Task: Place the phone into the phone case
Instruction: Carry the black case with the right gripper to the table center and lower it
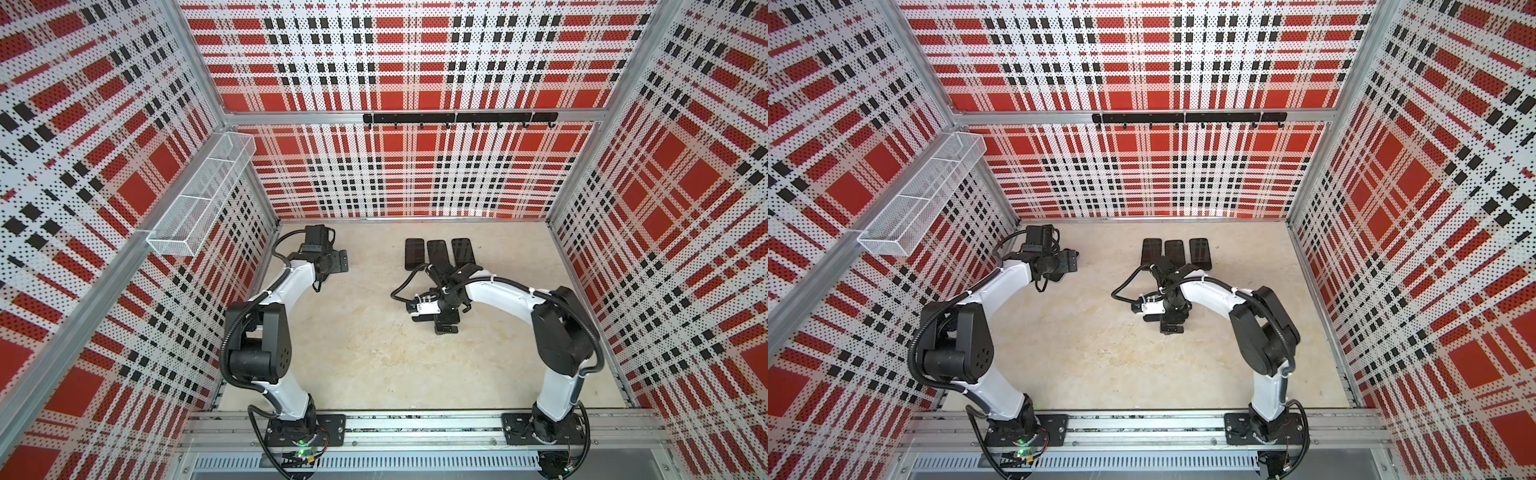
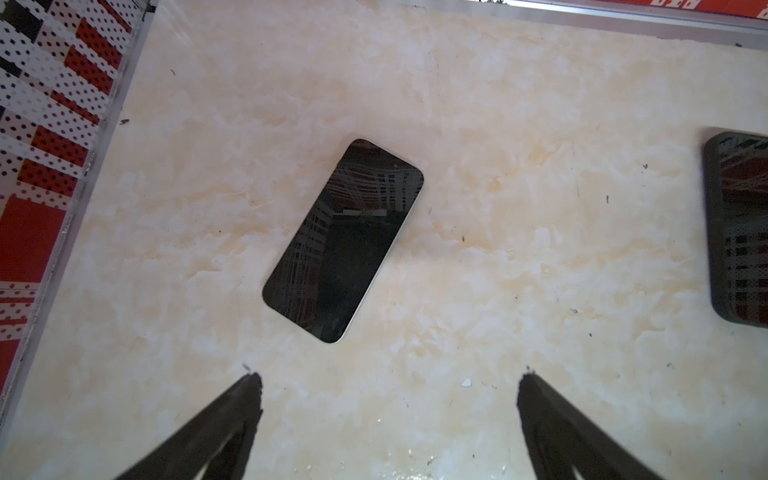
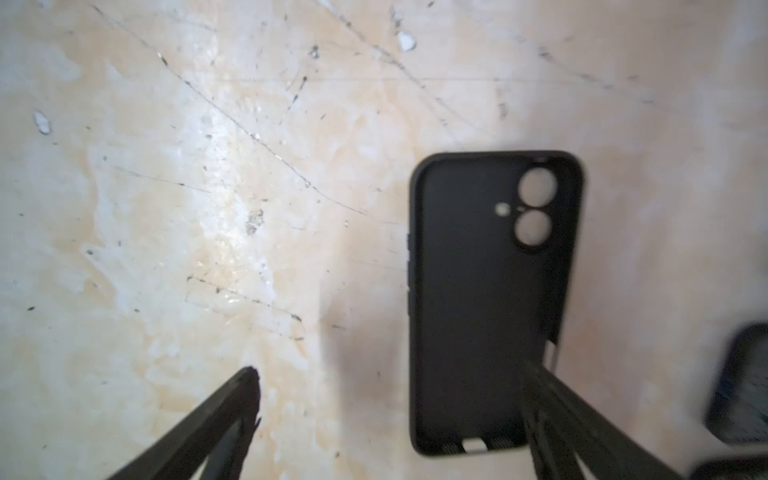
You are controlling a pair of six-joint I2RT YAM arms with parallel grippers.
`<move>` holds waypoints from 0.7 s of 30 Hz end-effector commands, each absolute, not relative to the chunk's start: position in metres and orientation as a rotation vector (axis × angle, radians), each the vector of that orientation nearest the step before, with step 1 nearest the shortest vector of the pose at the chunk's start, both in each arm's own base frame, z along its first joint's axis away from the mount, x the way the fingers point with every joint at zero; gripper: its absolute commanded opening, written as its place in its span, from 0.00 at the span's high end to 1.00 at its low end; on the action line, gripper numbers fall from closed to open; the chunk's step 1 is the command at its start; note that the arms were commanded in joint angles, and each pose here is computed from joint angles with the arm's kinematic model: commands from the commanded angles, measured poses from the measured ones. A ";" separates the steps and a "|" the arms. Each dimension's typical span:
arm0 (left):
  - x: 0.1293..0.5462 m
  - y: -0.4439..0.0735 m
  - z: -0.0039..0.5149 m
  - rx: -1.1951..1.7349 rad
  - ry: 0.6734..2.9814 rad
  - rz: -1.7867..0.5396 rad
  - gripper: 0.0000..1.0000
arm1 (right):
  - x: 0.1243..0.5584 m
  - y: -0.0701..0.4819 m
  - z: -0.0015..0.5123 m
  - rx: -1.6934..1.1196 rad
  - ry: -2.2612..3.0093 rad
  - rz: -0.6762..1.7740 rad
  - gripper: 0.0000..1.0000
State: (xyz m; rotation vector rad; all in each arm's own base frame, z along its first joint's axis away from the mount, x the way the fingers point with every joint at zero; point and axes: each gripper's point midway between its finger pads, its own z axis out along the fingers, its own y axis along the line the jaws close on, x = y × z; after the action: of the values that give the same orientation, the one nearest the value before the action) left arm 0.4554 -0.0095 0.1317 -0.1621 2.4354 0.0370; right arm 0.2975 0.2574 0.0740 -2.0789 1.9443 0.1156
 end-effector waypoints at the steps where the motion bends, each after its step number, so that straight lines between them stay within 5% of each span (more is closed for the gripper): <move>1: 0.460 -0.006 0.136 -0.149 2.436 0.045 0.02 | 0.301 0.261 0.120 -1.906 1.889 0.113 0.00; 14: 0.460 -0.005 0.114 0.027 2.532 0.105 0.02 | 0.352 0.197 0.209 -0.709 2.042 0.405 0.00; 21: 0.470 0.004 0.095 0.116 2.632 0.172 0.02 | 0.359 0.177 0.198 -0.534 2.068 0.509 0.00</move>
State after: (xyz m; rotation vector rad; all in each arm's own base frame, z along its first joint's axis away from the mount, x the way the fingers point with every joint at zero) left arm 0.4708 0.0000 0.1027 0.0411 2.5749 0.1361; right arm 0.3610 0.1655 0.1876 -0.6172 2.1199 0.3841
